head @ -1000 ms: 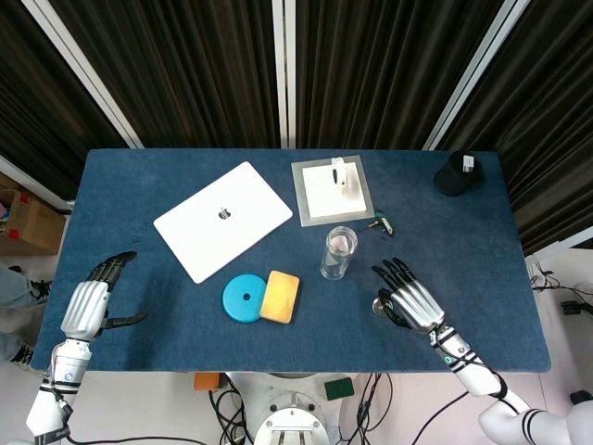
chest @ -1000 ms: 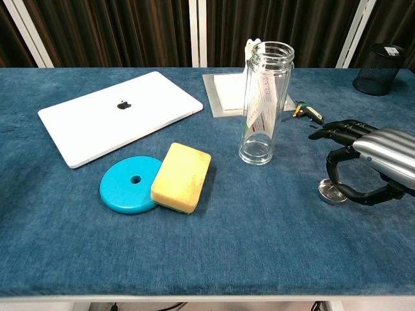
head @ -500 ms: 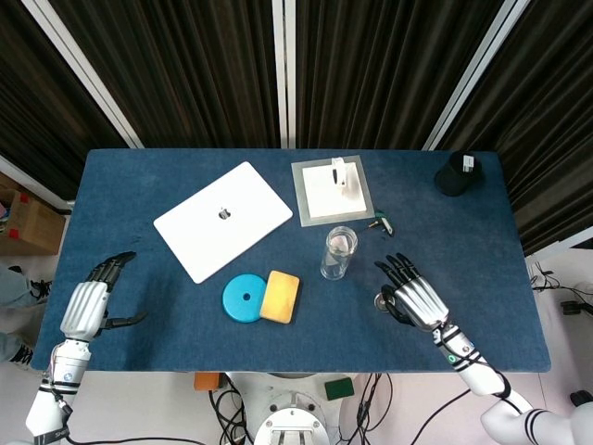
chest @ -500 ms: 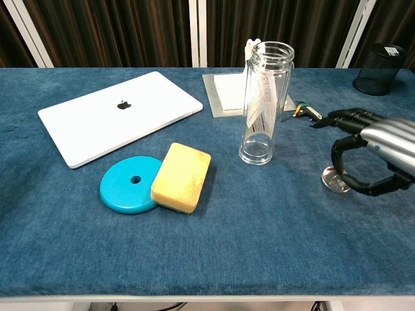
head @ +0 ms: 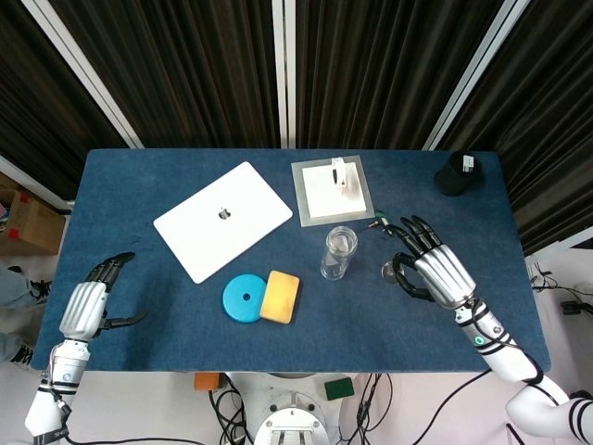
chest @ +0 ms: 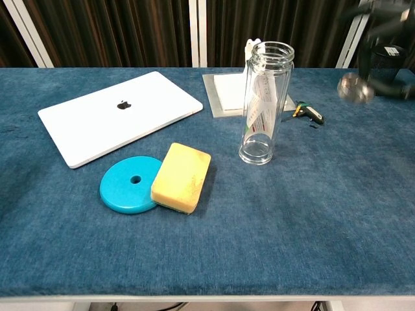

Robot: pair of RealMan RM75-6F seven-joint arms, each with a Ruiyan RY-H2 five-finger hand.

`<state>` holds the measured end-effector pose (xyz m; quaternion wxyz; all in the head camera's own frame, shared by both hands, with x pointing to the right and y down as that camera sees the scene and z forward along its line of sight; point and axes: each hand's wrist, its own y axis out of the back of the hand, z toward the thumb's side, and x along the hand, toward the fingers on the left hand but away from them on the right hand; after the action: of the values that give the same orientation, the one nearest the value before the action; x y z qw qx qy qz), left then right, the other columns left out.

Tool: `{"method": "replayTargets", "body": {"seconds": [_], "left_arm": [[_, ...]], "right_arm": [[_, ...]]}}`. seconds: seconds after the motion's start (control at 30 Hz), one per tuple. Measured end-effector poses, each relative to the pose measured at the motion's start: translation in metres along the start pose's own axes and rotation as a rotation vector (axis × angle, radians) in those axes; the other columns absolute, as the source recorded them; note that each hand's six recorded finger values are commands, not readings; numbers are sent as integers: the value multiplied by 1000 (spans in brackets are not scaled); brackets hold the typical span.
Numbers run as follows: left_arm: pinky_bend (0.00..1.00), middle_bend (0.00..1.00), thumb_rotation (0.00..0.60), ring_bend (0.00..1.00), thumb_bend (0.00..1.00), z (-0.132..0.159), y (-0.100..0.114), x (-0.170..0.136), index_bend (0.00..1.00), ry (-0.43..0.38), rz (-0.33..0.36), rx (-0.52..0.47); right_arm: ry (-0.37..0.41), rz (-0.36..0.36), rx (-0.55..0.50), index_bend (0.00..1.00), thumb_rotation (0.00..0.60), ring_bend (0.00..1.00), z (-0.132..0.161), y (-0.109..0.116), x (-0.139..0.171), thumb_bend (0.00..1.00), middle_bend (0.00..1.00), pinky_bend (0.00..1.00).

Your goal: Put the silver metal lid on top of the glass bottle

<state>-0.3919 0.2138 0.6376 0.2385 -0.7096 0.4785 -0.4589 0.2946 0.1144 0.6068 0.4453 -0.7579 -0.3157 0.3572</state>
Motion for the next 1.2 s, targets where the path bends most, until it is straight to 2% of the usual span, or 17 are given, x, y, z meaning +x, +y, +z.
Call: {"method": "replayTargets", "body": {"seconds": [0.13,0.23,0.33,0.53,0.63,1.2], "left_arm": [[179,135,600,112,4,-1,-2,1,133,-1,-3,-6],[179,135,600,113,4,-1,-2,2,133,-2,-3,-10],[179,135,600,112,4,-2,-1,3,133,-1,-2,-9],[179,135,600,113,3,-6,1,3,133,11,0,-9],[179,135,600,113,4,-7,2,3,133,16,0,-9],[179,135,600,112,4,-12,2,1,135,24,4,-13]], "right_arm": [[7,28,-1,687,600,0,6,43,-27,444,82,0],[2,72,-3,691,600,0,10,58,-48,444,82,0],[3,125,-19,694,600,0,18,63,-69,444,82,0],[30,214,-2,695,600,0,38,67,-107,443,82,0],[44,232,32,697,600,0,46,67,-117,444,82,0],[45,282,90,700,600,0,57,39,-132,444,82,0]]}}
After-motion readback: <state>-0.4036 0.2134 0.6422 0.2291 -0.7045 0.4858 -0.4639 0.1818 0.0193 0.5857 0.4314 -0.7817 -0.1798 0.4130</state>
